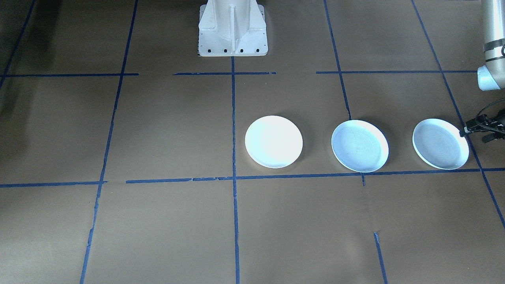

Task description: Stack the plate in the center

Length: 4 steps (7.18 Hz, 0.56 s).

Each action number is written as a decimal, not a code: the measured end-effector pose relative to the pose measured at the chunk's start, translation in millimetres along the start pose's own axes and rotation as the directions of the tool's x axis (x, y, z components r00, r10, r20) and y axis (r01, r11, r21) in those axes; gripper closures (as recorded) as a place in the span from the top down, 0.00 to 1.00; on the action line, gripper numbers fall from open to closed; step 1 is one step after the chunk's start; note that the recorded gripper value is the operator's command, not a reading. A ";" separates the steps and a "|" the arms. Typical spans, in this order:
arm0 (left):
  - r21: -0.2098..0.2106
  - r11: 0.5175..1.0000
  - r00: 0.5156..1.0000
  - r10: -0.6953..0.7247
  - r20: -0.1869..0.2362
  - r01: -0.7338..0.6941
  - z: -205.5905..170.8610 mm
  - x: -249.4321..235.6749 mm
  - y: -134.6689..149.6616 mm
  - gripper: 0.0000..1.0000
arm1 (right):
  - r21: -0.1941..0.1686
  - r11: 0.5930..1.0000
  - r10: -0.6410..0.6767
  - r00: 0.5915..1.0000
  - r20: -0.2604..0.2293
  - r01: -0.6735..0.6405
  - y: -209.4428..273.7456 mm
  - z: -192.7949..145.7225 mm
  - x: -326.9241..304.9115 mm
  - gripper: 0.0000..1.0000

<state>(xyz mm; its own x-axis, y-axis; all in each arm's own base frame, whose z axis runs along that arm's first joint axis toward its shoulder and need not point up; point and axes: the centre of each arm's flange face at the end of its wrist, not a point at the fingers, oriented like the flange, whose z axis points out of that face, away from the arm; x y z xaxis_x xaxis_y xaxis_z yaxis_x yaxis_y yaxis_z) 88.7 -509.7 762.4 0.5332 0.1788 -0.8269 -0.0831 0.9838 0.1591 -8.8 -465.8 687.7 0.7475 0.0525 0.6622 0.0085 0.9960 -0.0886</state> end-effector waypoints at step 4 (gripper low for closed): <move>-0.001 0.999 0.999 -0.053 -0.013 0.053 5.0 7.9 -13.8 0.49 | 0.000 1.000 0.000 1.000 0.000 0.000 0.0 0.0 0.0 1.00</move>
<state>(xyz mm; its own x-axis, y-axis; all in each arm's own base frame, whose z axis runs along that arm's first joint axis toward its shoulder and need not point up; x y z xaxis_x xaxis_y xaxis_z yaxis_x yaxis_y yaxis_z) 98.2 -522.0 756.4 0.5257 0.1268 -0.8412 -0.0558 0.9918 0.1146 -8.9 -465.8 687.7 0.7475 0.0525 0.6622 0.0085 0.9960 -0.0886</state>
